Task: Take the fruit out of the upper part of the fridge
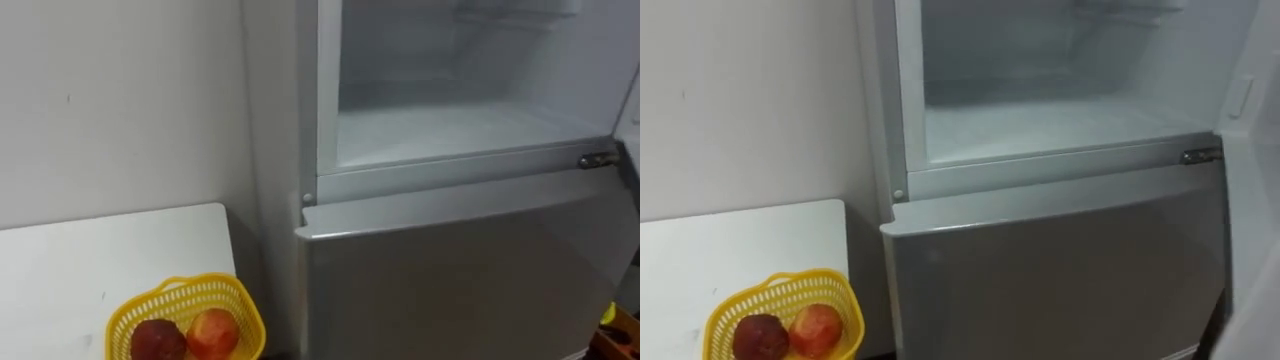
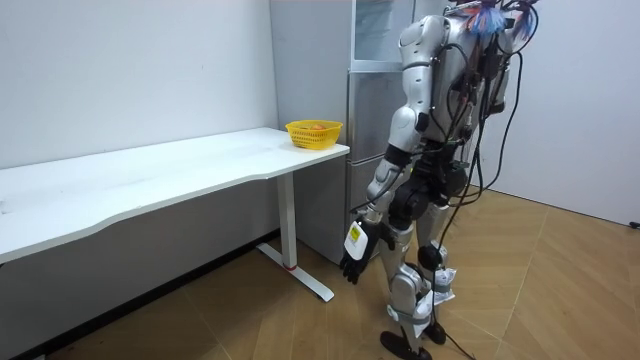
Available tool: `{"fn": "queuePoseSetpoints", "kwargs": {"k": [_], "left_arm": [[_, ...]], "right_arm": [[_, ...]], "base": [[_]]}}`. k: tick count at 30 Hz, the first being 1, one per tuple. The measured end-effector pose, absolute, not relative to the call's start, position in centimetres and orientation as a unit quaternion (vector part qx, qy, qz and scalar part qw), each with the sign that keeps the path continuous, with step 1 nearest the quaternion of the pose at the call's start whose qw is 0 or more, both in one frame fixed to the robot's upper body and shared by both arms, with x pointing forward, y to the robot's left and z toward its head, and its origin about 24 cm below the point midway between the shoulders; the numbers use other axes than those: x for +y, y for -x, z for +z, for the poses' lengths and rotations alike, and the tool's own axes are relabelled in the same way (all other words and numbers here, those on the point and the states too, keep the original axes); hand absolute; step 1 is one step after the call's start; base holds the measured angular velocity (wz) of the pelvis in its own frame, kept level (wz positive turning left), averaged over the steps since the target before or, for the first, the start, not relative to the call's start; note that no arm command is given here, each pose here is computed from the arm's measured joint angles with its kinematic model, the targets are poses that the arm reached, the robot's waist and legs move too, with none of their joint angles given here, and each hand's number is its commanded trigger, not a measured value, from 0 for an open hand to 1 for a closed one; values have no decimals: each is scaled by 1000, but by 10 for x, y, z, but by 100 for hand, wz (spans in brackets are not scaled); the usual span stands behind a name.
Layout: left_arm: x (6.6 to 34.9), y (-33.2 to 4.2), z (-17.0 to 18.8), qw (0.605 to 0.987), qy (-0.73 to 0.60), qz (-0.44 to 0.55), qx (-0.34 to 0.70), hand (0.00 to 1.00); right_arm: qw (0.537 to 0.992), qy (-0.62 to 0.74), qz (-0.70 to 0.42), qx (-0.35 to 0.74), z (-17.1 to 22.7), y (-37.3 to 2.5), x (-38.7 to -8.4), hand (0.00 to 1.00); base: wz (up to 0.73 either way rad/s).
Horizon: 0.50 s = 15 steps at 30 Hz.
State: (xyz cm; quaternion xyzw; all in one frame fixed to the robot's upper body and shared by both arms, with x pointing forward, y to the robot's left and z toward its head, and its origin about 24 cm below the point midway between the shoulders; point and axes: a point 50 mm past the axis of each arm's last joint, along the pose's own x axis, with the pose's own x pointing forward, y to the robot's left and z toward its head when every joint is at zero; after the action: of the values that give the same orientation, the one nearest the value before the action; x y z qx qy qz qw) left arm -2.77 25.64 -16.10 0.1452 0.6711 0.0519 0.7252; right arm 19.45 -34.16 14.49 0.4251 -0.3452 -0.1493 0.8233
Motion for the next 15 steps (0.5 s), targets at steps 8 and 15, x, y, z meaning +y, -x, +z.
{"fn": "queuePoseSetpoints", "kwargs": {"k": [8,15], "left_arm": [[256,28,-161,724,-149,48,672,0],[257,22,-161,730,-152,45,665,0]], "right_arm": [[853,-392,-111,-325,144,-205,-327,0],[903,-296,-103,-294,150,-212,-320,0]], "base": [[3],[1]]}}
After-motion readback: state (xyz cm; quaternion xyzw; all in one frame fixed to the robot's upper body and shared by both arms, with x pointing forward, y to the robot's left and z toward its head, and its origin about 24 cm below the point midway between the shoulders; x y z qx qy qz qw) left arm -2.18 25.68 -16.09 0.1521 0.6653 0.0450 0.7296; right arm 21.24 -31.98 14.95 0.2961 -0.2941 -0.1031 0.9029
